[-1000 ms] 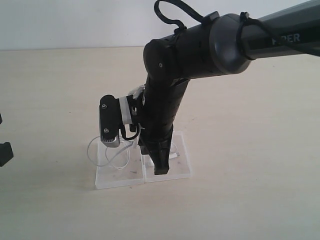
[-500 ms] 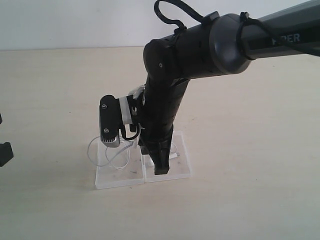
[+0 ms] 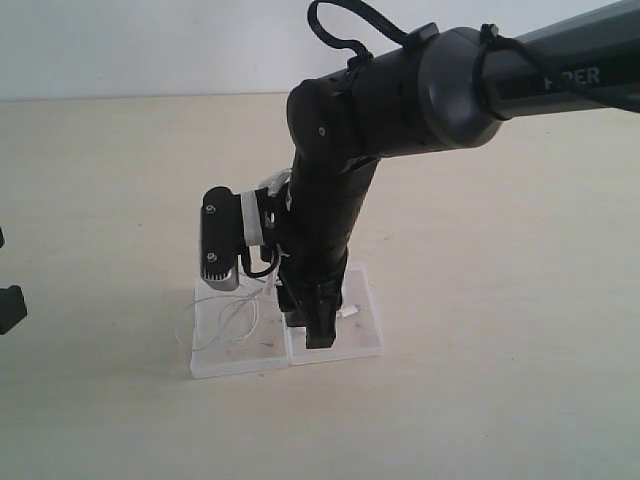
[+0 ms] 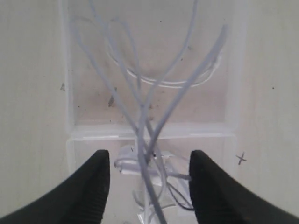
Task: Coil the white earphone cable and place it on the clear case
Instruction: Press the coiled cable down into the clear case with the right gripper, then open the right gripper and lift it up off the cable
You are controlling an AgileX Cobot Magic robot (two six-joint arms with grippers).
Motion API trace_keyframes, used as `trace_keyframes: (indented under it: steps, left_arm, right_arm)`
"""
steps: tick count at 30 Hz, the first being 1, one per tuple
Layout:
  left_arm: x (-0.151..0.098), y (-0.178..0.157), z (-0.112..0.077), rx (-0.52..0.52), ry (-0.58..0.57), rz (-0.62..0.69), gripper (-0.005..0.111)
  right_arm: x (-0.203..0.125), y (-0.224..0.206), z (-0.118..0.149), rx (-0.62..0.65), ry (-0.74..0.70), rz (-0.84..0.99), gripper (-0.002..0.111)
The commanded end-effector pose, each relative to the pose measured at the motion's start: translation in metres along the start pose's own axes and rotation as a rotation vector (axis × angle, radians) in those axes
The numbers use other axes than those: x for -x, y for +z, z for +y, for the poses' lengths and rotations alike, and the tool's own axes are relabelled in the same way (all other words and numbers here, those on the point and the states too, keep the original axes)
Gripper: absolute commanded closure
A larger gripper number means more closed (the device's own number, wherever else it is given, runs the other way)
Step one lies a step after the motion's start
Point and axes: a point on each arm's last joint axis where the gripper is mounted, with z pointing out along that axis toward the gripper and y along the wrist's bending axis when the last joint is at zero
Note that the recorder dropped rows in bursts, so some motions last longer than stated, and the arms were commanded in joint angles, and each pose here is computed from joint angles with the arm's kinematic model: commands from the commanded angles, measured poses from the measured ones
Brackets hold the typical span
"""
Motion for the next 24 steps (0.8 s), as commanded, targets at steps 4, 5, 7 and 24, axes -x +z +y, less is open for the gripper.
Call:
trace_keyframes:
  steps: [4,5,7,24]
  left_arm:
    - [0.000,-0.001,0.002,0.009,0.014,-0.012,0.107]
    - [0.000,-0.001,0.002,0.009,0.014,-0.012,0.107]
    - [0.000,-0.001,0.002,0.009,0.014,-0.012,0.107]
    - [0.000,-0.001,0.002,0.009,0.014,-0.012,0.107]
  right_arm:
    - [0.001,-0.006,-0.001,-0.019,0.014,0.000,0.050]
    - [0.001,-0.008,-0.001,-0.022,0.012,0.000,0.049]
    - [0.001,-0.013,-0.001,-0.030,0.014,-0.004,0.048]
    - [0.002,-0.054,0.004,-0.067,0.052,-0.036,0.048]
